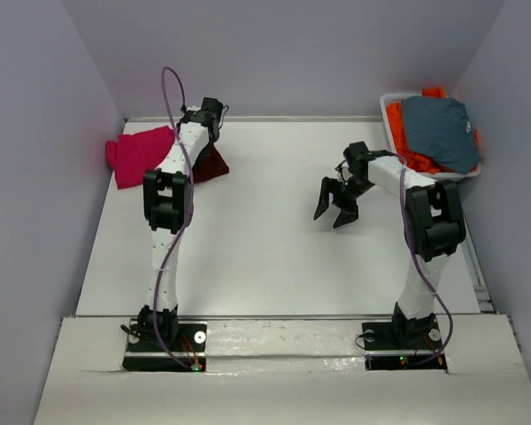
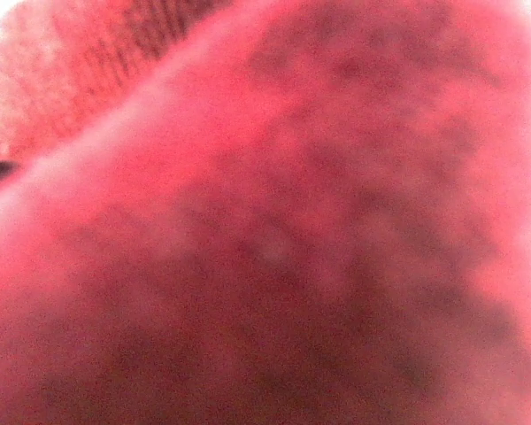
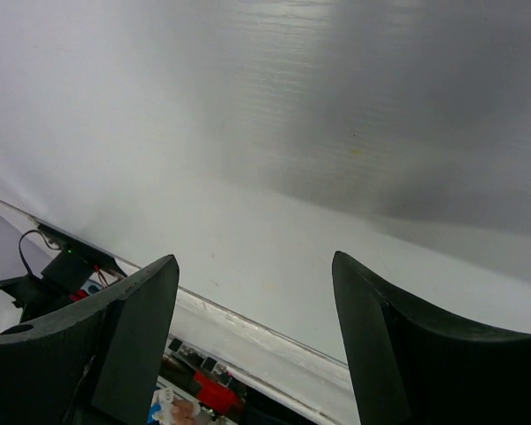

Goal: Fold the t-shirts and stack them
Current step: Neatly place the folded tshirt to the corner

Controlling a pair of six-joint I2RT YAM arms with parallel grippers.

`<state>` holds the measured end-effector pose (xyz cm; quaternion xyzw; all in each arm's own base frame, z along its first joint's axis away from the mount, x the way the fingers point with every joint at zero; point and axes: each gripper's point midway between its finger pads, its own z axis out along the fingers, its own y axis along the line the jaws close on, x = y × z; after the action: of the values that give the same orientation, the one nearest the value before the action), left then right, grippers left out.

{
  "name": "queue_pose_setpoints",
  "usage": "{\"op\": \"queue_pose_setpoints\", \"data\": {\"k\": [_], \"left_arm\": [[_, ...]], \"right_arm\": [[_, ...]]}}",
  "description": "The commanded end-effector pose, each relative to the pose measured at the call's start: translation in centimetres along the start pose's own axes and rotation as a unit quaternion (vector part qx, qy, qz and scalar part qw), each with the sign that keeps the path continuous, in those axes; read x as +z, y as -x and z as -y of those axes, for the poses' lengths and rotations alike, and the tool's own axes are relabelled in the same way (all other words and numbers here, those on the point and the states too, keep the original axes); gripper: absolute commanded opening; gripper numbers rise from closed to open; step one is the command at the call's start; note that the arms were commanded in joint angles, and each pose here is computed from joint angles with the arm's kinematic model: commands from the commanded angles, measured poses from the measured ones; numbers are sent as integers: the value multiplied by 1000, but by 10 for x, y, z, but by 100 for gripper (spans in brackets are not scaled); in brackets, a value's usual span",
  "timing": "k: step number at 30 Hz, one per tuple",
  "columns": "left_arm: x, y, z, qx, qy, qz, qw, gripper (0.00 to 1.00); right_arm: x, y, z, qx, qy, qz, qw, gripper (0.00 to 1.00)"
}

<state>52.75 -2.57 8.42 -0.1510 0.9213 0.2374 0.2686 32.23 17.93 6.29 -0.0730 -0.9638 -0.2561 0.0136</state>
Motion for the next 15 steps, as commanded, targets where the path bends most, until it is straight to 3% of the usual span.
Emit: {"op": "queue_pose_setpoints", "data": {"k": [1, 15], "left_arm": [[-7, 42, -47, -17, 69, 51, 996, 5], [27, 70, -114, -80, 96, 54, 991, 5]], "right_arm": [[-21, 4, -11, -20, -3, 20, 1000, 76], [-23, 4, -11, 0, -18, 4, 1000, 76]]}}
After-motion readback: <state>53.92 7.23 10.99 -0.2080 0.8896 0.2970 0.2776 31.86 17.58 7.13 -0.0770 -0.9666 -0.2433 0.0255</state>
